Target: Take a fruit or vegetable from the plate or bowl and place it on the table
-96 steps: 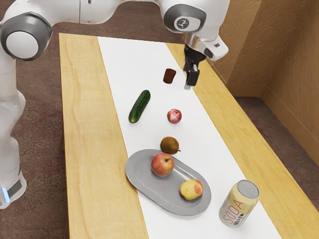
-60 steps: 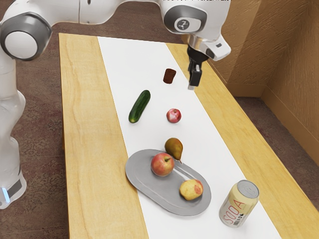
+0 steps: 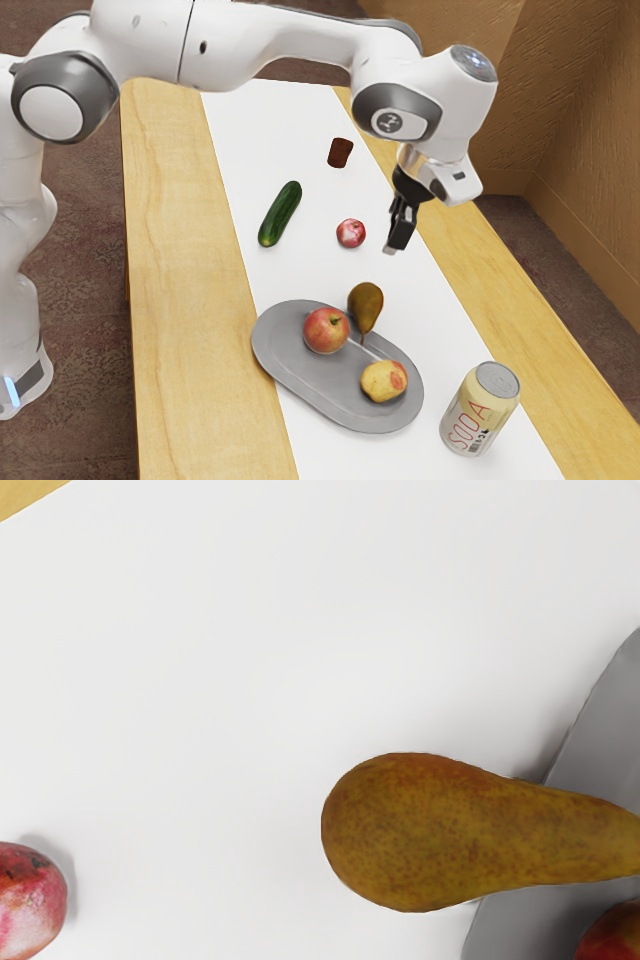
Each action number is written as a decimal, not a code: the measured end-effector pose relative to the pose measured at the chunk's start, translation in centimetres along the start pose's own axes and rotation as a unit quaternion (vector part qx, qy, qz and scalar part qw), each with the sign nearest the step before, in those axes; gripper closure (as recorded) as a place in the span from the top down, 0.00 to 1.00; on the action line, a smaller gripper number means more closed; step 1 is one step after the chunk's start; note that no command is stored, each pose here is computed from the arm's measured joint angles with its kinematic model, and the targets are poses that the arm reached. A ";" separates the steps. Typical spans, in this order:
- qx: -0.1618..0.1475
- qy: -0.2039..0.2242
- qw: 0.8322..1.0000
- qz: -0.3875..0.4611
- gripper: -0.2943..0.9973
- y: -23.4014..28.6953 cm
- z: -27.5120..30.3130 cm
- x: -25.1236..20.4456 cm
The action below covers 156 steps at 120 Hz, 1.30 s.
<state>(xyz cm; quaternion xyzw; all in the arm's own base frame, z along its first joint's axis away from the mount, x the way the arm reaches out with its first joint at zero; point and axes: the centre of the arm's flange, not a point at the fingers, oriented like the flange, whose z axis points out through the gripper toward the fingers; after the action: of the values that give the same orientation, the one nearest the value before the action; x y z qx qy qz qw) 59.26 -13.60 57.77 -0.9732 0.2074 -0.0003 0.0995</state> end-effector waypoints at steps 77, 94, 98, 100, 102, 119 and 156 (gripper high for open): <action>-0.153 -0.039 0.985 -0.071 0.77 6.0 6.4 -1.1; -0.160 -0.038 0.983 -0.079 0.77 6.9 6.8 -2.4; -0.163 -0.042 0.982 -0.082 0.77 7.0 7.3 -2.6; -0.164 -0.043 0.982 -0.084 0.77 7.1 7.6 -2.6; -0.165 -0.044 0.982 -0.086 0.77 7.1 7.8 -2.7; -0.173 -0.054 0.978 -0.100 0.77 7.3 9.4 -3.0; -0.182 -0.066 0.974 -0.117 0.77 8.1 11.7 -3.4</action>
<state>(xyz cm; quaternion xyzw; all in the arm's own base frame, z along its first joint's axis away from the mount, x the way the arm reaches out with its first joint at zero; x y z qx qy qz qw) 53.35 -17.19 44.88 -0.9903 0.0821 0.0898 -0.0666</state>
